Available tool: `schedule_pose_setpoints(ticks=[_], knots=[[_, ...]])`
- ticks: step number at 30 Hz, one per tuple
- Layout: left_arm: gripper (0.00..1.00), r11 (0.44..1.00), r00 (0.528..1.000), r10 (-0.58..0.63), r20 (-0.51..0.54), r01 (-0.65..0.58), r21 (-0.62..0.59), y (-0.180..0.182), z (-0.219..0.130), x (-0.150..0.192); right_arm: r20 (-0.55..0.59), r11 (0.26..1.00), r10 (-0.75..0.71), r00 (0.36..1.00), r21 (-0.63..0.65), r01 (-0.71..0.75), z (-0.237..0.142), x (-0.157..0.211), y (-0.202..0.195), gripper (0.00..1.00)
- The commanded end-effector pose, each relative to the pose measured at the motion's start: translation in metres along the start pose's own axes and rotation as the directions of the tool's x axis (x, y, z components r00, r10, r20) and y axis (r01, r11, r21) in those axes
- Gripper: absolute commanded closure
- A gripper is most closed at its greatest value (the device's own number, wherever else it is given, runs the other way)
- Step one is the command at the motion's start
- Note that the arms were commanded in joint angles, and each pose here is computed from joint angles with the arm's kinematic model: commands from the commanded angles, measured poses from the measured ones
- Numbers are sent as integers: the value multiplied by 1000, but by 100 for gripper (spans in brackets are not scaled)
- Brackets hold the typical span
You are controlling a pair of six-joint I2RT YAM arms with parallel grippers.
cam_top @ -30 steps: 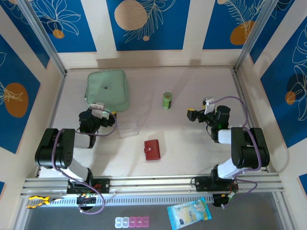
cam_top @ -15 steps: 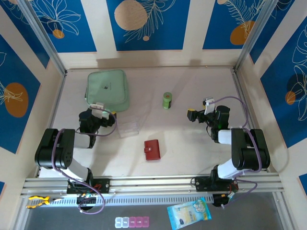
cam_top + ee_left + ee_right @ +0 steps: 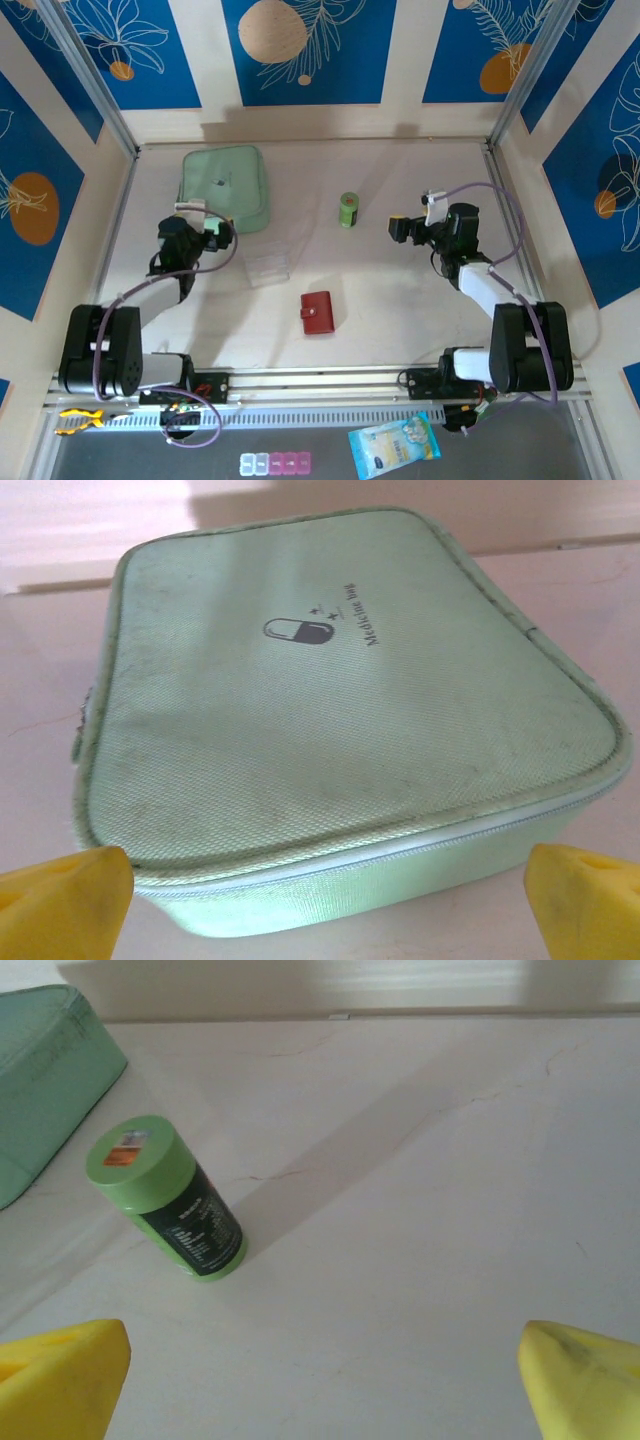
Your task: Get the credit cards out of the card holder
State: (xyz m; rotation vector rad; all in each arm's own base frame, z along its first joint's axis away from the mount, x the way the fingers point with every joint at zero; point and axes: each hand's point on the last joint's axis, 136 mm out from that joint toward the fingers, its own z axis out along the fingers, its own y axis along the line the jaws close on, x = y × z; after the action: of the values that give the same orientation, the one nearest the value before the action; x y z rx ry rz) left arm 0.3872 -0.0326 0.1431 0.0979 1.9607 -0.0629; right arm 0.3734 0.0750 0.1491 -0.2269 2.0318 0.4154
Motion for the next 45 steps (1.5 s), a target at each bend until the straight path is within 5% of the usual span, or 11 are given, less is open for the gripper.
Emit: schedule_pose_setpoints(ticks=[1,6,14,18,22,32,45], knots=[[0,994,989,-71,-130,58,-95,7,-12,15,-122,998,58,991,44,-53,-9,14,8,2],[0,984,955,-167,-244,147,-97,1,-28,20,-204,995,92,975,58,-81,-14,16,33,4],[10,912,812,-406,-419,392,-122,-22,-49,43,-310,970,242,919,62,-235,-20,30,61,5],[10,894,751,-402,-524,444,-50,-48,-52,57,-340,966,256,905,58,-252,-22,35,68,6],[22,884,688,-389,-612,467,-37,-63,-55,69,-349,958,282,894,53,-281,-24,40,73,6],[54,935,657,-308,-688,344,-90,-82,-67,73,-349,956,289,892,61,-286,-28,48,73,8],[70,956,623,-275,-732,256,-141,-96,-59,93,-354,955,295,887,76,-287,-27,51,70,8]])
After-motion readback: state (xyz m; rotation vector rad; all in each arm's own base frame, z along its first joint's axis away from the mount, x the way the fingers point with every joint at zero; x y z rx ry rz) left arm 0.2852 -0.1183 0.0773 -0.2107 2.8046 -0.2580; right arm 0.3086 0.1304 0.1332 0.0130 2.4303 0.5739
